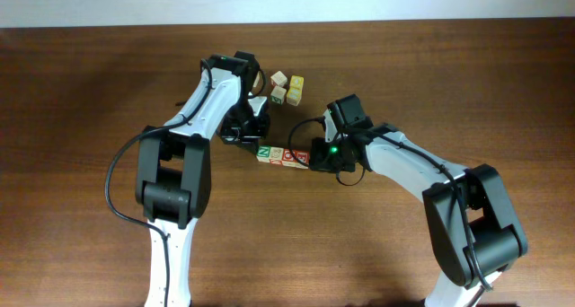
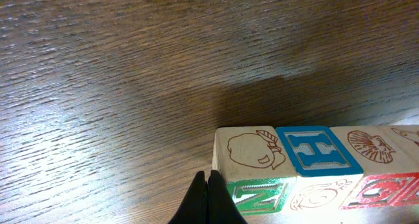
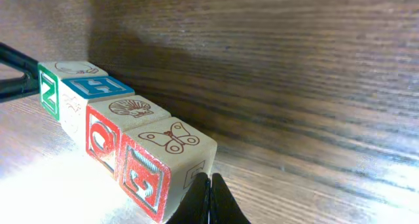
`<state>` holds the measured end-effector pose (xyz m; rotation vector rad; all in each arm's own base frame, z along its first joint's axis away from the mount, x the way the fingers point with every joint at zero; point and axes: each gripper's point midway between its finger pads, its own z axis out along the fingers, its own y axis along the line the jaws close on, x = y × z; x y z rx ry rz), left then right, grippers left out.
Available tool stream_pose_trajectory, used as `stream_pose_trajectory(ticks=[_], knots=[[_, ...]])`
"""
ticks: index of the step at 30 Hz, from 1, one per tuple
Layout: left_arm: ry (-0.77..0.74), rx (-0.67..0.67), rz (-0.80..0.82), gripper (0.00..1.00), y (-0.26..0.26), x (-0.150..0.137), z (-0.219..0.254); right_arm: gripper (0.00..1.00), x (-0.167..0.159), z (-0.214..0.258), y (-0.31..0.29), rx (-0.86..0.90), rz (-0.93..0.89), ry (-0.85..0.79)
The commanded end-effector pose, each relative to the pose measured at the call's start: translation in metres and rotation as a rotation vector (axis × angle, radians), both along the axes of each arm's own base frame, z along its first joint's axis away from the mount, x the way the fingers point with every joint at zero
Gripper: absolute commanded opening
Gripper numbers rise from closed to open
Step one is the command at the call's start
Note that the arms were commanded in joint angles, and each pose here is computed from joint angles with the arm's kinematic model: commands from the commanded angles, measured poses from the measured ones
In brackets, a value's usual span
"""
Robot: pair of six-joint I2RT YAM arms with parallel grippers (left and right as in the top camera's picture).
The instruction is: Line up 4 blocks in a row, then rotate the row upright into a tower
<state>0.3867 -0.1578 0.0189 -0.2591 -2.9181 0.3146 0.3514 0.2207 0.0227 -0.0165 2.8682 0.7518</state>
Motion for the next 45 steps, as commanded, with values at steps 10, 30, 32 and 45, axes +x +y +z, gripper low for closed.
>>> stream_pose_trajectory(ticks=[10,30,32,45], knots=[[-0.005,-0.087,-0.043,0.00,-0.028,-0.009,0.016,0.05,0.000,0.052,0.050,0.078,0.124,-0.097],[0.006,-0.083,-0.044,0.00,-0.028,-0.012,0.016,0.04,-0.002,0.072,0.072,0.067,0.182,-0.146],[0.006,-0.083,-0.045,0.00,-0.028,-0.012,0.016,0.04,-0.001,0.074,0.074,0.070,0.189,-0.154],[0.013,-0.081,-0.045,0.00,-0.027,-0.014,0.017,0.04,0.002,0.085,0.077,0.078,0.191,-0.160]])
